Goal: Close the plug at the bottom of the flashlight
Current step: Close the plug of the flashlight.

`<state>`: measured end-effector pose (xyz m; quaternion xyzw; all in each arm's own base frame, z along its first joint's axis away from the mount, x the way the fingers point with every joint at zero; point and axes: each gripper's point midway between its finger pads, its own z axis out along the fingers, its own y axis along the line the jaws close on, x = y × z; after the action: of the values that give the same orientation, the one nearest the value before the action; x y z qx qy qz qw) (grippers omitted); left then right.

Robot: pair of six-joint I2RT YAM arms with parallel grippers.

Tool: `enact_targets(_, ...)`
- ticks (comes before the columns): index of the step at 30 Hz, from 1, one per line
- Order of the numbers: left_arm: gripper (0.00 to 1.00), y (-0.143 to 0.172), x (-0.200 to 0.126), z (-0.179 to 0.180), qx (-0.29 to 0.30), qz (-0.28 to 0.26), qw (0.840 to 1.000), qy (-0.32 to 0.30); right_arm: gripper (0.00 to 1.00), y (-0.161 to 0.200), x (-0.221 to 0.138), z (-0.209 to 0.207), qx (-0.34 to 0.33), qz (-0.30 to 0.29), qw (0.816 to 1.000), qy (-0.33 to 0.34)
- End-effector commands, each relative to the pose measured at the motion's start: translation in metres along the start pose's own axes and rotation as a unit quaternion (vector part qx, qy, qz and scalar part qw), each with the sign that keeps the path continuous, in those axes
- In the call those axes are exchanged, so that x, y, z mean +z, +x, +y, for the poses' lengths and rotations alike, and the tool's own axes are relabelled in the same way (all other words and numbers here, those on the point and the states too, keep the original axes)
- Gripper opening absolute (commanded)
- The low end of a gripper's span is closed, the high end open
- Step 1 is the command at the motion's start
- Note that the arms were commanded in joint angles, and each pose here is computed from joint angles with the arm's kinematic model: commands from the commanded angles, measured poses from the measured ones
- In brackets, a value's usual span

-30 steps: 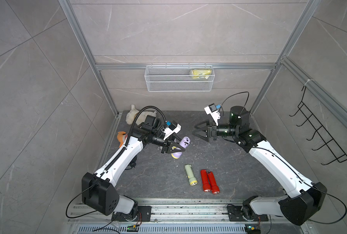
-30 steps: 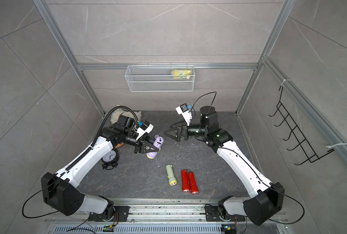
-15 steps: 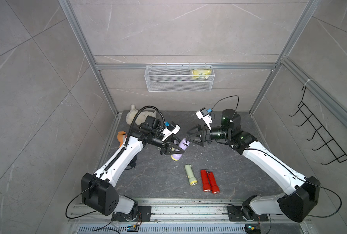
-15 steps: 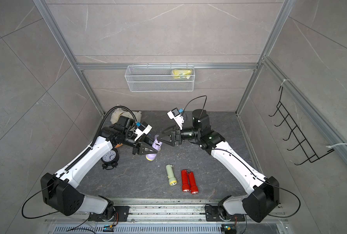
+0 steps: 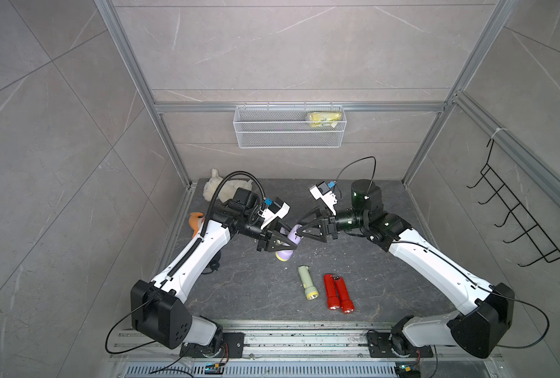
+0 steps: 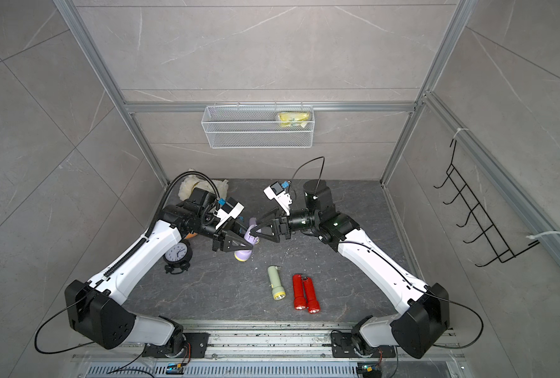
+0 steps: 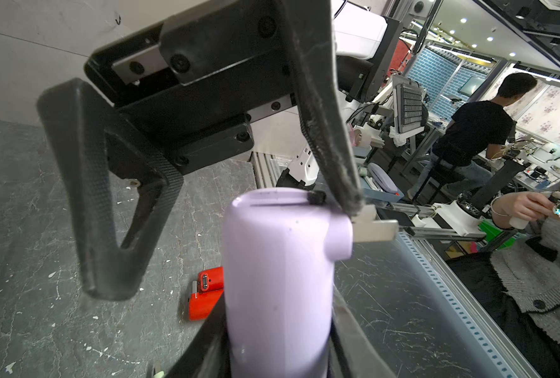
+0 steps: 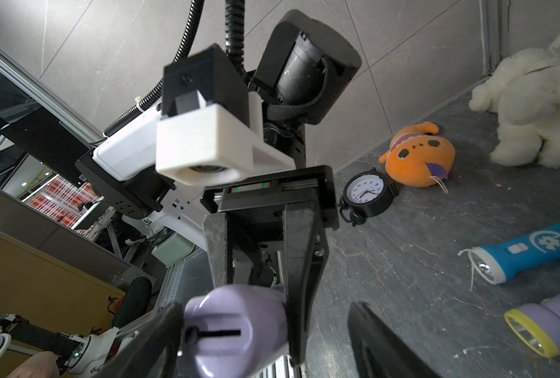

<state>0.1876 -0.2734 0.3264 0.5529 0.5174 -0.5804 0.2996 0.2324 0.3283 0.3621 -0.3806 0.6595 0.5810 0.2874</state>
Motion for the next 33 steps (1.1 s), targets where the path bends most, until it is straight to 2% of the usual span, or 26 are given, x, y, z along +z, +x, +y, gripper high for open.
enact_targets(1, 0.00, -0.025, -0.004, -0.026, 0.048, -0.026, 0.998, 0.022, 0.78, -0.008, 0.001, 0.010, -0.021, 0.002, 1.000, -0.015)
enact_targets(11, 0.00, -0.025, -0.005, -0.027, 0.052, -0.026, 0.998, 0.023, 0.74, -0.010, 0.001, 0.014, -0.024, 0.002, 0.999, -0.026)
enact_targets(14, 0.00, -0.026, -0.005, -0.029, 0.053, -0.028, 0.998, 0.024, 0.68, -0.006, 0.003, 0.009, -0.015, 0.007, 0.999, -0.027)
enact_targets(18, 0.00, -0.028, -0.005, -0.032, 0.059, -0.030, 0.997, 0.026, 0.65, -0.003, 0.006, 0.006, -0.007, 0.012, 0.999, -0.032)
enact_targets(33, 0.00, -0.035, -0.007, -0.043, 0.078, -0.043, 0.995, 0.038, 0.35, -0.004, 0.008, 0.009, -0.003, 0.011, 0.998, -0.055)
